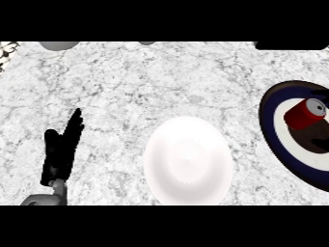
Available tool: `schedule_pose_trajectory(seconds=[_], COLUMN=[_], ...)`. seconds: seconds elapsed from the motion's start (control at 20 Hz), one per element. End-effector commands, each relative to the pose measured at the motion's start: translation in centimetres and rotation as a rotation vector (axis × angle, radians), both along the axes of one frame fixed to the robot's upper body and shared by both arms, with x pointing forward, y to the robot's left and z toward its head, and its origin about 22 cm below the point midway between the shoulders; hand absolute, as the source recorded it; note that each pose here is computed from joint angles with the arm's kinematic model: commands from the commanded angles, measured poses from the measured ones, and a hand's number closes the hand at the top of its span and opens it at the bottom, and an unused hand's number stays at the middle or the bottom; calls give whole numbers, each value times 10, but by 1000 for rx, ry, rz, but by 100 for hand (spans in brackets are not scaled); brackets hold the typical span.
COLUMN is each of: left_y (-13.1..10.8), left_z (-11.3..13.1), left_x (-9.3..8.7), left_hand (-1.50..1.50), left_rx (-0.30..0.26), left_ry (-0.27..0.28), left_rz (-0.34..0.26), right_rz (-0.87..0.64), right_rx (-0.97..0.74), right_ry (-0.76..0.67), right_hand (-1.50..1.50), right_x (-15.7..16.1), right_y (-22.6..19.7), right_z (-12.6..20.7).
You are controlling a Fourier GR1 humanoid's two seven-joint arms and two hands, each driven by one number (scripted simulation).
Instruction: Pick the can from the plate and place it in the plate
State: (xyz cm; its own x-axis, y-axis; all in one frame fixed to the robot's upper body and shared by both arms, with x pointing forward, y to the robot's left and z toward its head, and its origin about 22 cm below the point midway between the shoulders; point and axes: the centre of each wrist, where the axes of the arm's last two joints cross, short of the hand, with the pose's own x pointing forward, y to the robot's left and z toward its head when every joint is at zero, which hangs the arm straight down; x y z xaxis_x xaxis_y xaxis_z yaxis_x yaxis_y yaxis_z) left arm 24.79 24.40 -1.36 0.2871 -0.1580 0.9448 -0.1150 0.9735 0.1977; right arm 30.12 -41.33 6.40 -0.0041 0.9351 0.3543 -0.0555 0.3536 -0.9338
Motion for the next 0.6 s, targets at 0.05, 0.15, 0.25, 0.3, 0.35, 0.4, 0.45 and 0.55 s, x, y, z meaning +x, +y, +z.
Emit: schedule_pose_trajectory(seconds=[0.05, 0.15, 0.25, 0.3, 0.35, 0.4, 0.45, 0.55], left_y=[18, 10, 11, 9, -9, 11, 21, 19], left_z=[6, 5, 3, 5, -8, 5, 3, 1], left_x=[18, 14, 9, 8, -1, -7, -1, -1], left_hand=[0, 0, 0, 0, 0, 0, 0, 0], left_rx=[21, 8, 7, 8, -13, 1, 7, 10], left_ry=[-12, 3, 6, -1, 14, 11, 9, 15], left_rz=[13, 3, 20, 5, 7, 0, 9, 12], right_rz=[152, 159, 174, 155, 144, 123, 138, 155], right_rx=[206, 425, 575, 640, 666, 714, 734, 758], right_ry=[-141, -254, -298, -295, -300, -293, -292, -290], right_hand=[-150, -150, -150, -150, -150, -150, -150, -150], right_x=[6, 14, 1, 2, -14, -18, -21, -36], right_y=[-15, -7, -25, -16, -39, -42, -44, -78], right_z=[23, 17, 20, 5, 5, 0, 4, 11])
